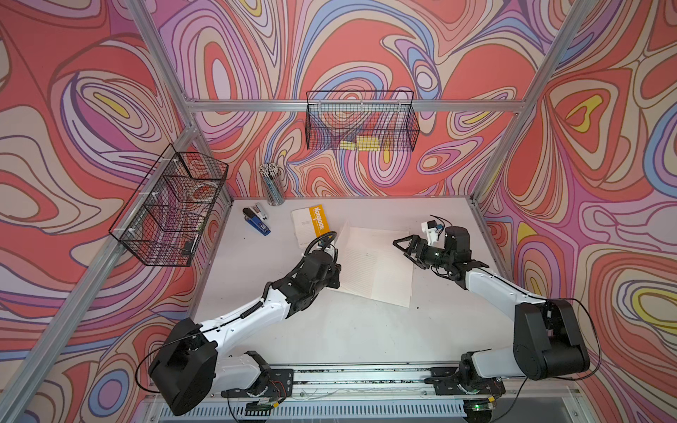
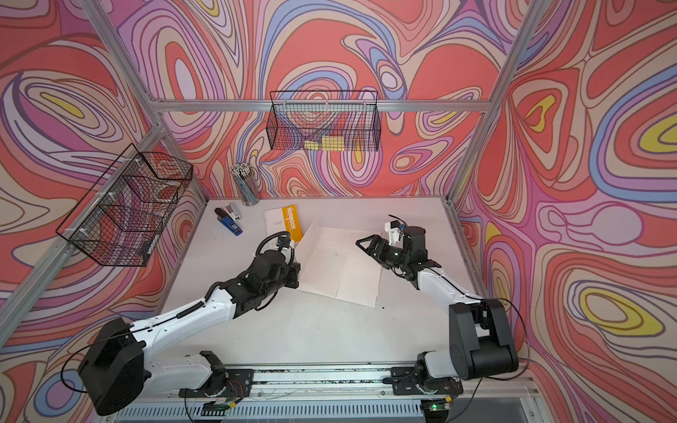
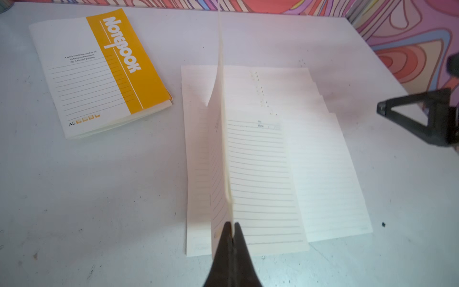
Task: Close the notebook
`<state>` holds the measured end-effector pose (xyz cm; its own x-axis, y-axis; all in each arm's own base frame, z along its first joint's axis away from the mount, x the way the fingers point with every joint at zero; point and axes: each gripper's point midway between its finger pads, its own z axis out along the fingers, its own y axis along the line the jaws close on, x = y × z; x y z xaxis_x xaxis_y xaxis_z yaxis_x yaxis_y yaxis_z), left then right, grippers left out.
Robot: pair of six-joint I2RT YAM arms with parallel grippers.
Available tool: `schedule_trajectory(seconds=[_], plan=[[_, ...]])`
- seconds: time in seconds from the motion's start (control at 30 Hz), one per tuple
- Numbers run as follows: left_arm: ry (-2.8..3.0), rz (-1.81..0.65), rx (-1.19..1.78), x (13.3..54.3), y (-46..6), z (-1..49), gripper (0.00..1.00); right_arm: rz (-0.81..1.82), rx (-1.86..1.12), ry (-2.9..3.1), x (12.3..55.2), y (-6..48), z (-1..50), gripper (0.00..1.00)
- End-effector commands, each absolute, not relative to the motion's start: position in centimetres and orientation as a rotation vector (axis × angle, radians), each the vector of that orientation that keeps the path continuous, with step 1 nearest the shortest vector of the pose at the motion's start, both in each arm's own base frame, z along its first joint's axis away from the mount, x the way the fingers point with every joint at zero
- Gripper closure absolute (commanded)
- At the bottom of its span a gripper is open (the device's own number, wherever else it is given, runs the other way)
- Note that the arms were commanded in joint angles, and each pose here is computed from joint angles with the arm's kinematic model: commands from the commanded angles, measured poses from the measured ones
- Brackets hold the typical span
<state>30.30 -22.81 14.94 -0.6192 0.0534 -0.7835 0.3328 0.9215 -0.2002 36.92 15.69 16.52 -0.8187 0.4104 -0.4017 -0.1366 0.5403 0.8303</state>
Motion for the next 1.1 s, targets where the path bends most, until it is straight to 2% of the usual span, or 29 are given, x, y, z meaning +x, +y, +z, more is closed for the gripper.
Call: schedule_trajectory(seconds=[0.0, 0.13, 0.33, 0.73, 0.8, 0.87, 1.07], plan=[[2.211, -0.343, 0.42, 29.2, -23.2, 13.9, 1.0, 1.283, 0.222, 2.194, 37.6, 15.9, 16.8, 0.02], [2.192, -0.437, 0.511, 27.6, -25.2, 13.1, 1.0, 1.295, 0.215, 2.188, 38.0, 16.2, 17.1, 0.02], [2.195, -0.427, 0.646, 25.9, -27.6, 11.6, 1.0, 1.317, 0.187, 2.19, 38.5, 17.8, 17.1, 0.02], [2.204, -0.223, 0.892, 24.3, -32.0, 8.2, 1.0, 1.342, 0.108, 2.163, 39.8, 20.9, 19.2, 0.02], [2.21, -0.218, 0.907, 24.1, -32.4, 7.9, 0.95, 1.344, 0.107, 2.164, 39.8, 21.0, 19.2, 0.02], [2.214, -0.216, 0.922, 23.9, -32.7, 7.6, 0.78, 1.346, 0.105, 2.164, 39.7, 21.1, 19.1, 0.02], [2.23, -0.225, 0.936, 23.5, -33.4, 6.8, 0.62, 1.36, 0.114, 2.178, 39.3, 21.5, 18.2, 0.02]])
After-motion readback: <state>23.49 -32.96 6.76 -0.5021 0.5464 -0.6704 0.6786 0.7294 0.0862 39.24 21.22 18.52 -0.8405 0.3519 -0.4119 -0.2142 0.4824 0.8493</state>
